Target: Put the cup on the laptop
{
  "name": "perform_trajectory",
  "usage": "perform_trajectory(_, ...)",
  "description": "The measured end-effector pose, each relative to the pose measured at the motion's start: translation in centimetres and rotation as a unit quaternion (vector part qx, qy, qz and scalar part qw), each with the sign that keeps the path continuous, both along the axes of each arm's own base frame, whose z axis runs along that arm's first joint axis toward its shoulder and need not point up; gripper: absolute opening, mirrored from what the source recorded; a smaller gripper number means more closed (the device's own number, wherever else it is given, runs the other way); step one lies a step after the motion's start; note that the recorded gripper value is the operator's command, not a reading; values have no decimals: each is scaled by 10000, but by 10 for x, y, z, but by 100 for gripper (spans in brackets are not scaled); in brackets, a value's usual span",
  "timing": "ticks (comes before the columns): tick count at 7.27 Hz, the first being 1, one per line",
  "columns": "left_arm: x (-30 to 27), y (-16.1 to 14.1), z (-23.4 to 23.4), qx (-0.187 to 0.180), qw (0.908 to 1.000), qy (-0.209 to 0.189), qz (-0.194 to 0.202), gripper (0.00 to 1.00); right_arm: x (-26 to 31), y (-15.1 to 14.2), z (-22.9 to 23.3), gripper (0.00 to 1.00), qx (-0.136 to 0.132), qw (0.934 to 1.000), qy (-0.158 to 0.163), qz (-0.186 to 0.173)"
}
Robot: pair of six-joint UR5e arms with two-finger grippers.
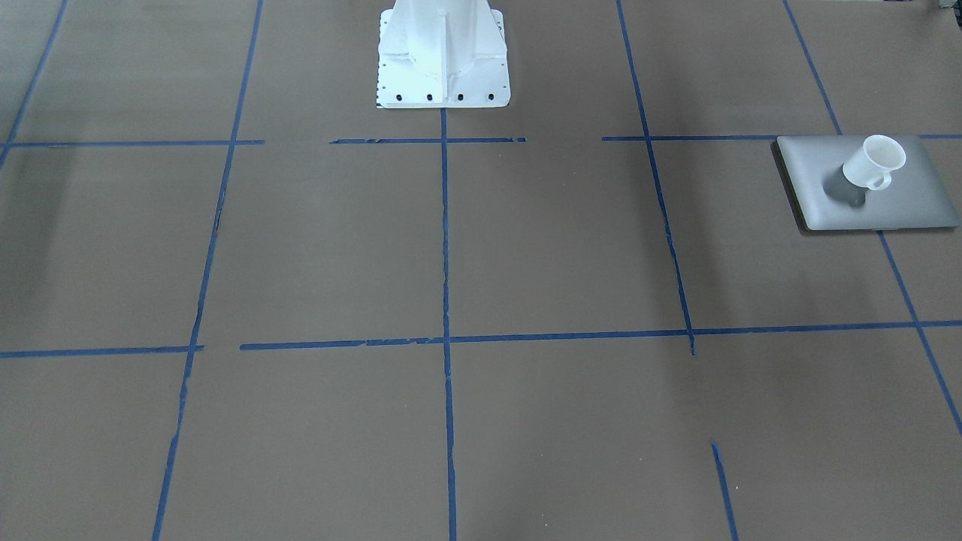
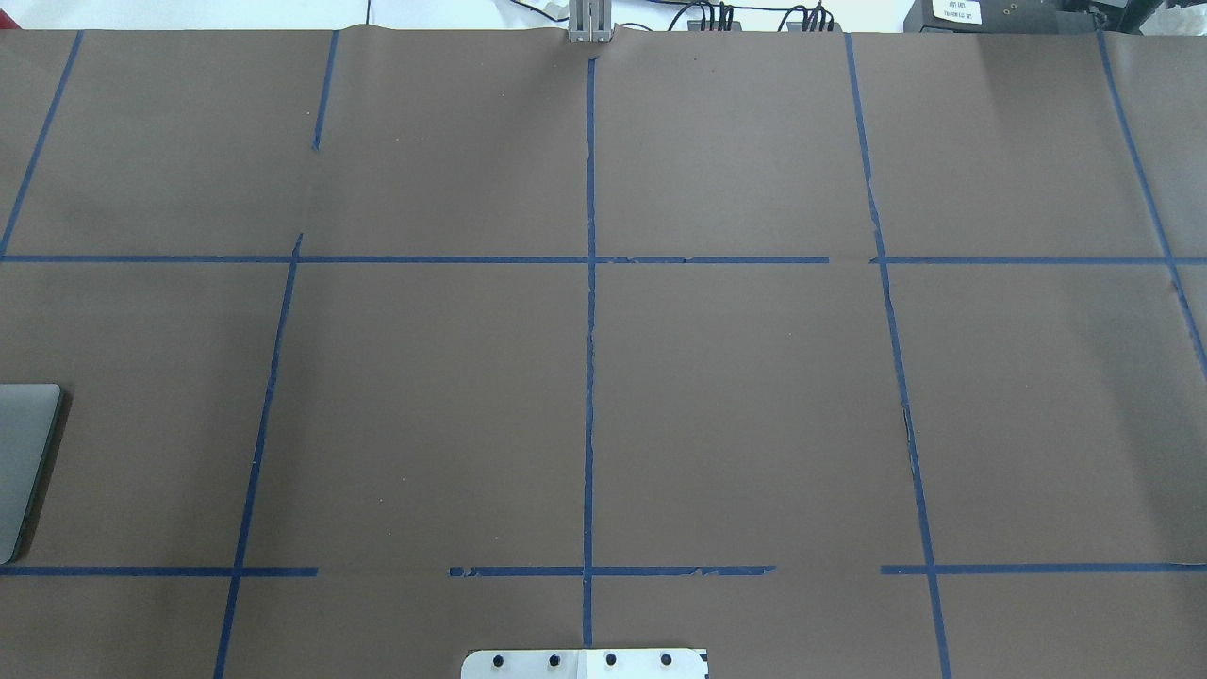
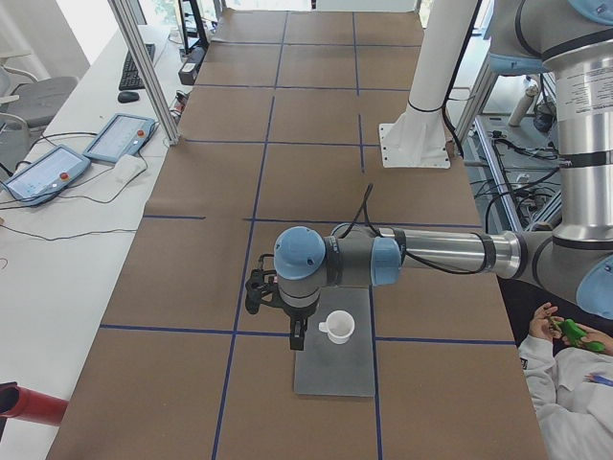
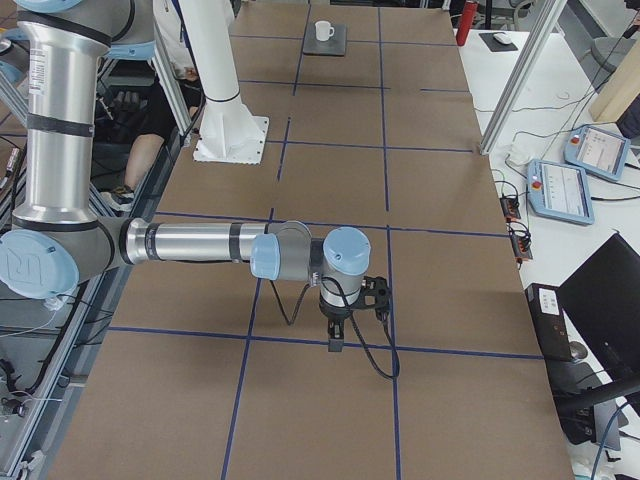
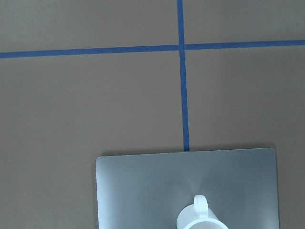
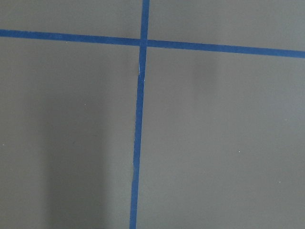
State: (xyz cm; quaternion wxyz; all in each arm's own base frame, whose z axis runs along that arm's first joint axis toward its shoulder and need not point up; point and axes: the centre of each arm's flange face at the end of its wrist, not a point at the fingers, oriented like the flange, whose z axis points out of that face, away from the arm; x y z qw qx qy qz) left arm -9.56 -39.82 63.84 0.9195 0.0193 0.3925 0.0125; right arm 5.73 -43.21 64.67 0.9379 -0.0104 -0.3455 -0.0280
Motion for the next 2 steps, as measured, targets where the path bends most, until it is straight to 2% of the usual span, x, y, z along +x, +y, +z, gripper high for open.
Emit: perform_trajectory(2, 0, 2, -2, -57, 10000, 3, -4, 100, 0, 0, 0, 100, 0, 10000, 3, 0)
